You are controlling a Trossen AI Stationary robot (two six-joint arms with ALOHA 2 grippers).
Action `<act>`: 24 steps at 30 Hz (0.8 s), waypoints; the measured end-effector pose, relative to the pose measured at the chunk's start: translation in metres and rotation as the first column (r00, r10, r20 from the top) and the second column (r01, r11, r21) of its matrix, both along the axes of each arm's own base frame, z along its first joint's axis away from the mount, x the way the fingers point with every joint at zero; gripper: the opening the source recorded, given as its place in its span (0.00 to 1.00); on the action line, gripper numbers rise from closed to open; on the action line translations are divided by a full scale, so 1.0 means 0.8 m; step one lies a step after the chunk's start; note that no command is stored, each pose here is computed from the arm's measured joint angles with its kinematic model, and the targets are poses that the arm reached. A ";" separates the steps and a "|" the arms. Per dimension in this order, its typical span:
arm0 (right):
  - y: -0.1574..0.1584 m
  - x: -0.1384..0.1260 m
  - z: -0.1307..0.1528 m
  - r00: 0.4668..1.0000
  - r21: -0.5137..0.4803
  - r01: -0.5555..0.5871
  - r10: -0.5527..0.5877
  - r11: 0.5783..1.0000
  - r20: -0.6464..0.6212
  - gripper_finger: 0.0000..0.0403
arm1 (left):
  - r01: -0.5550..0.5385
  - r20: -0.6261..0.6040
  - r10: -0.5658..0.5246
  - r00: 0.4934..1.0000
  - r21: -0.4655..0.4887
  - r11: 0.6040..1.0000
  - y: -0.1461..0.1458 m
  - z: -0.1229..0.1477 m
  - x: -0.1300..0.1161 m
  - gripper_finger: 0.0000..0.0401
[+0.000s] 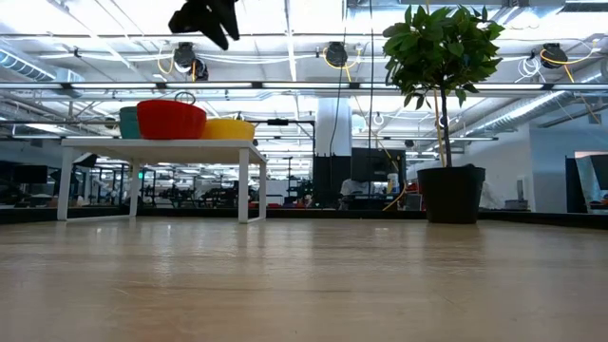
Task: Pick & Place Mini bowls
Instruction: Stack the yellow bowl on top of the yellow bowl on the shelf
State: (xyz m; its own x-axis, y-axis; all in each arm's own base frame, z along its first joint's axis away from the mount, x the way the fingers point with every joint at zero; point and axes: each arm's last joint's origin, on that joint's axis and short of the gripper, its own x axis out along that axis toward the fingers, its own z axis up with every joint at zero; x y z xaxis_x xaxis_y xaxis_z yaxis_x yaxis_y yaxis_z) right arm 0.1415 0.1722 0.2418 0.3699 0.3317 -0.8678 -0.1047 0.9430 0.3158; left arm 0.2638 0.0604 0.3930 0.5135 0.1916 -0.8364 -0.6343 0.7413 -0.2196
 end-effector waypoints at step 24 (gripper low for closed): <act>-0.008 0.028 -0.123 0.998 -0.168 -0.031 0.022 0.985 -0.060 0.43 | 0.098 0.054 -0.097 0.994 -0.003 0.995 -0.041 0.003 0.012 0.34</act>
